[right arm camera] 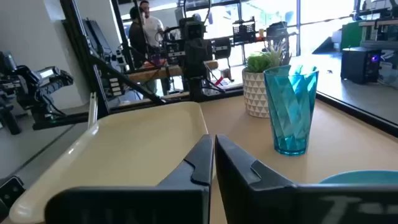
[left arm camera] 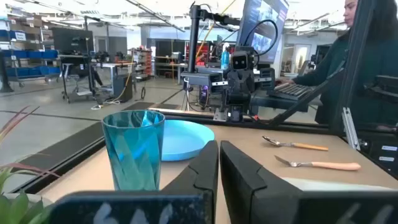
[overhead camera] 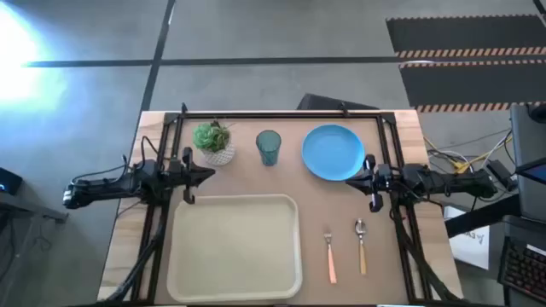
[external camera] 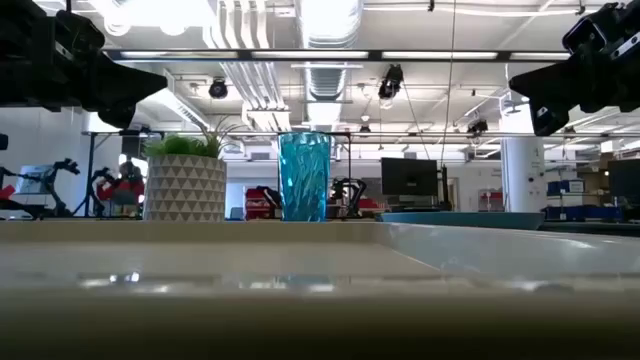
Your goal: Pick and place plate/cup/fork/spoon on tray
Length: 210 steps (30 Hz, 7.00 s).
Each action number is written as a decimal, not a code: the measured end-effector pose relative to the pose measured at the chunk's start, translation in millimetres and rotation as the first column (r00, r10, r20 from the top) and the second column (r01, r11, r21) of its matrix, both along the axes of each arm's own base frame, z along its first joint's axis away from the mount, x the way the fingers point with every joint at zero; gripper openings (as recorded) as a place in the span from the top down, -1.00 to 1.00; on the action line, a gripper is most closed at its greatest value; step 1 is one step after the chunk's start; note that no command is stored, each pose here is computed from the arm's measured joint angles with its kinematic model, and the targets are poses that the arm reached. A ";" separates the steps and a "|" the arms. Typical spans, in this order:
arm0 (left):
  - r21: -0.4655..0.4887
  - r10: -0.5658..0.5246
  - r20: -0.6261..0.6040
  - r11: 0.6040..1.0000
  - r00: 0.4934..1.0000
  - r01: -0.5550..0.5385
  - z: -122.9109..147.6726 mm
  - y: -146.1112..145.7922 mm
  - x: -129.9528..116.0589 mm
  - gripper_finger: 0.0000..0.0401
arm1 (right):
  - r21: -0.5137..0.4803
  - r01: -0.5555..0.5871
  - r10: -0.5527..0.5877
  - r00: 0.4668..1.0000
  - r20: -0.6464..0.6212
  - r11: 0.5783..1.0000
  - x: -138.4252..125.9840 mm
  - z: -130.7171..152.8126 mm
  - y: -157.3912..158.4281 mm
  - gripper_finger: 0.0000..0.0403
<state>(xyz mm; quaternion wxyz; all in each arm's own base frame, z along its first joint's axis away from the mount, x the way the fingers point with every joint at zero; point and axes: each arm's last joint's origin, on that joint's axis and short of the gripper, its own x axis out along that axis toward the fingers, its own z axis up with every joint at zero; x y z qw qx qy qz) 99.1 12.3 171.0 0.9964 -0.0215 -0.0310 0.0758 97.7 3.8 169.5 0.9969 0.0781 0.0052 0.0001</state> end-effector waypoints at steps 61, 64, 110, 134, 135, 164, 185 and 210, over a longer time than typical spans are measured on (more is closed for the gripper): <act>0.000 0.000 0.000 1.000 1.000 0.000 0.0 0.0 0.0 1.00 | 0.000 0.064 -0.064 0.998 0.006 0.998 0.4 0.7 -1.9 0.96; 0.000 0.000 0.000 1.000 1.000 0.000 0.0 0.0 0.0 1.00 | 0.000 0.063 -0.063 0.998 0.006 0.998 0.5 0.6 -1.8 0.96; -0.418 0.196 0.502 0.908 0.842 0.038 41.5 4.9 -13.8 1.00 | 0.397 -0.030 -0.139 0.910 0.391 0.917 -7.2 38.5 -4.2 0.96; -0.148 0.079 0.690 0.988 0.720 0.033 83.5 -0.2 -32.4 0.96 | -0.040 -0.046 0.051 0.987 0.153 0.998 -14.1 250.9 0.7 0.82; -0.147 0.076 0.687 0.989 0.722 0.035 85.8 -0.3 -32.5 0.92 | -0.044 -0.047 0.052 0.992 0.114 0.998 -9.9 260.7 0.9 0.79; -0.087 0.193 0.105 0.979 0.976 -0.184 203.6 1.0 -42.5 0.22 | 0.099 0.441 -0.027 0.270 -0.963 0.892 128.9 208.3 23.0 0.46; -0.040 0.168 0.049 0.985 0.985 -0.166 220.4 2.0 -26.0 0.21 | 0.123 0.735 0.109 0.067 -0.992 0.667 89.7 94.8 151.5 0.43; -0.083 0.082 0.068 0.994 0.994 -0.076 222.6 0.8 -15.0 0.21 | 0.011 0.946 -0.003 0.012 -1.000 0.323 81.5 1.0 232.3 0.29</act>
